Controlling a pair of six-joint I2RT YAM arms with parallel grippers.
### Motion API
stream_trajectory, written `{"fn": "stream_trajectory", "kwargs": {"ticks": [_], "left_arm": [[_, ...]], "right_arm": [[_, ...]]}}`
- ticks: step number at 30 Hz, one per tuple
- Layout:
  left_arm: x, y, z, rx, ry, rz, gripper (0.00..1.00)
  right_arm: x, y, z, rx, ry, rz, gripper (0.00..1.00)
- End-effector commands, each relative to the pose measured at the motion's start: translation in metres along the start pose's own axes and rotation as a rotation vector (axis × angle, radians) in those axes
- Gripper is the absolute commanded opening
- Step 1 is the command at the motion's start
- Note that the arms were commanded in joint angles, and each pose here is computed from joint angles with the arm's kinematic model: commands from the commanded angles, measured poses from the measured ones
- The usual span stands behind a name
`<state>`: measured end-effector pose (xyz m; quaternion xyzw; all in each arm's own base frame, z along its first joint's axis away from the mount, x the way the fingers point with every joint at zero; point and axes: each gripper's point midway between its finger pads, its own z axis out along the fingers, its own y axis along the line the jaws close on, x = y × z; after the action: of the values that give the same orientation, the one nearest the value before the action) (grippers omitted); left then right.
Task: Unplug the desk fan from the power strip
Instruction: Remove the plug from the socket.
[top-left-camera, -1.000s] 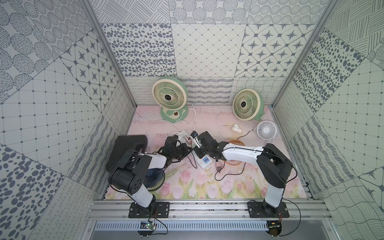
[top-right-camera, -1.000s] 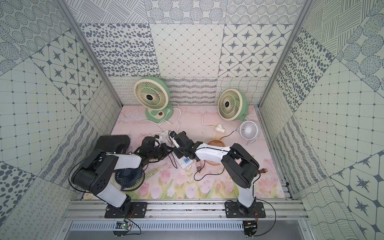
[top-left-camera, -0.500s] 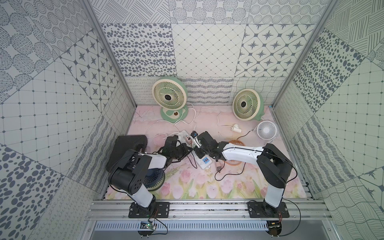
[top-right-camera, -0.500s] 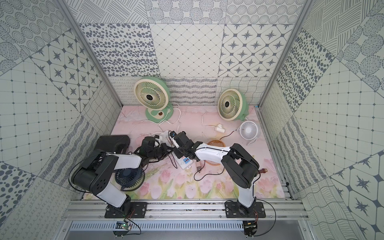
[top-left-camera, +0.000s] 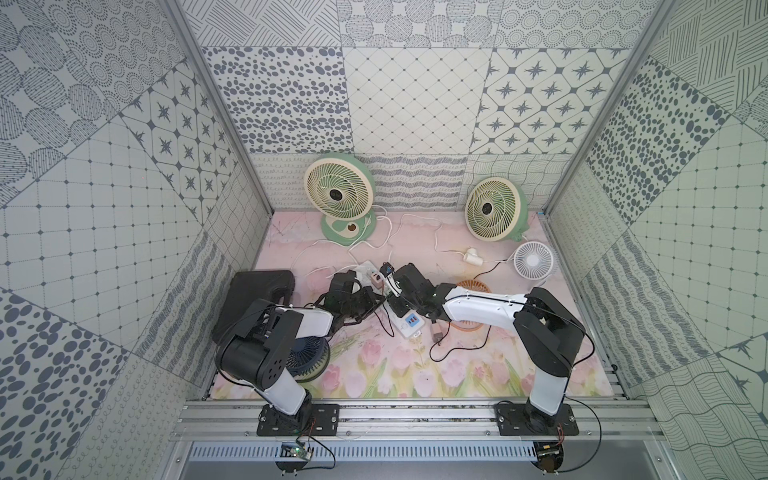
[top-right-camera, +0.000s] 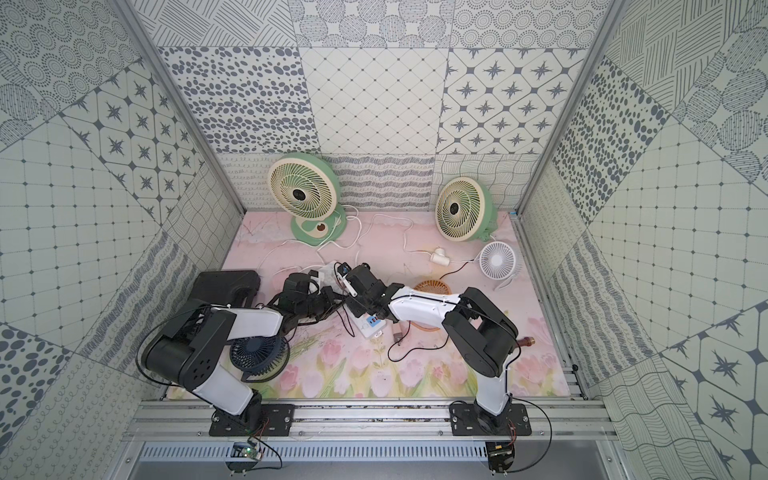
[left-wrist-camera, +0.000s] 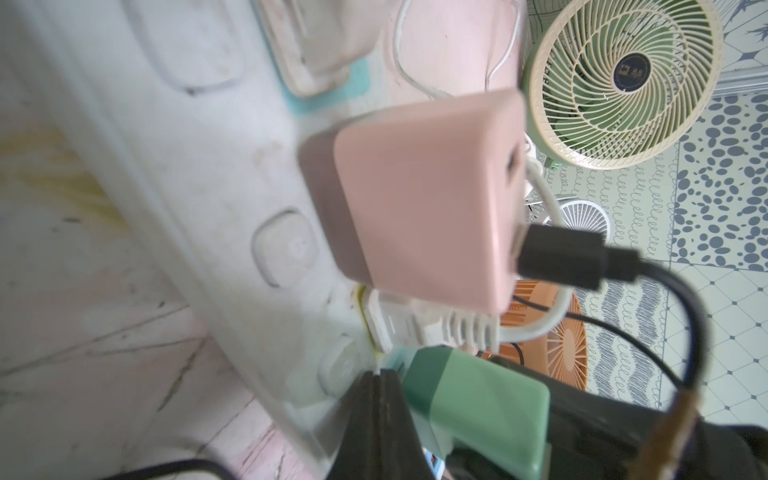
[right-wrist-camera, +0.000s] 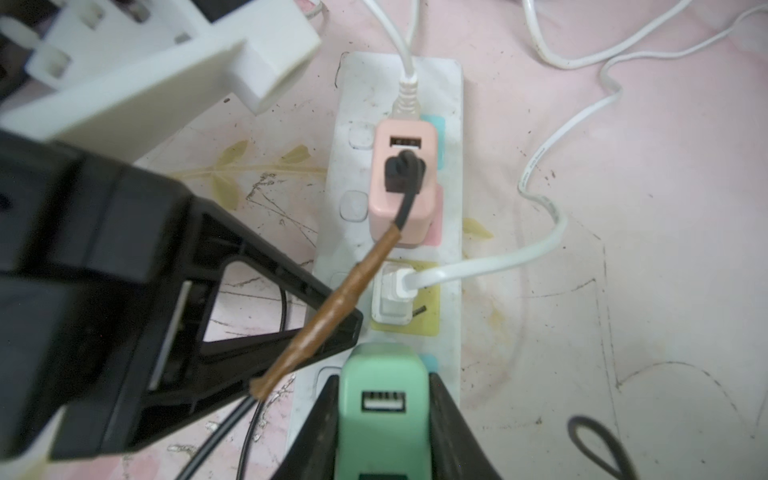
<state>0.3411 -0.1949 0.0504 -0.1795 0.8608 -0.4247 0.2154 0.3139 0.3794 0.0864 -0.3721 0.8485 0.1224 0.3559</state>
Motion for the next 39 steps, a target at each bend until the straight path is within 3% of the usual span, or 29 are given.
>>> {"fn": "stream_trajectory", "kwargs": {"ticks": [1, 7, 15, 19, 25, 33, 39], "left_arm": [[0.008, 0.026, -0.002, -0.106, 0.031, -0.032, 0.0], [0.009, 0.027, -0.003, -0.11, 0.03, -0.032, 0.0], [0.008, 0.027, -0.002, -0.11, 0.029, -0.033, 0.0], [0.008, 0.027, -0.003, -0.109, 0.029, -0.035, 0.0], [0.009, 0.028, -0.003, -0.114, 0.028, -0.032, 0.0], [0.009, 0.029, -0.003, -0.114, 0.028, -0.035, 0.0], [0.009, 0.029, -0.003, -0.114, 0.027, -0.033, 0.0]], "right_arm": [[-0.024, -0.003, -0.006, 0.028, -0.065, -0.023, 0.11], [-0.029, -0.012, -0.011, -0.053, -0.106, 0.091, 0.11], [-0.026, 0.006, -0.005, 0.021, -0.066, -0.072, 0.11], [-0.025, 0.002, -0.005, 0.036, -0.063, -0.07, 0.12], [-0.027, 0.001, -0.008, -0.051, -0.084, 0.02, 0.12], [-0.028, 0.013, -0.008, 0.002, -0.077, -0.09, 0.12], [-0.031, -0.008, -0.013, -0.042, -0.101, 0.049, 0.12]]}}
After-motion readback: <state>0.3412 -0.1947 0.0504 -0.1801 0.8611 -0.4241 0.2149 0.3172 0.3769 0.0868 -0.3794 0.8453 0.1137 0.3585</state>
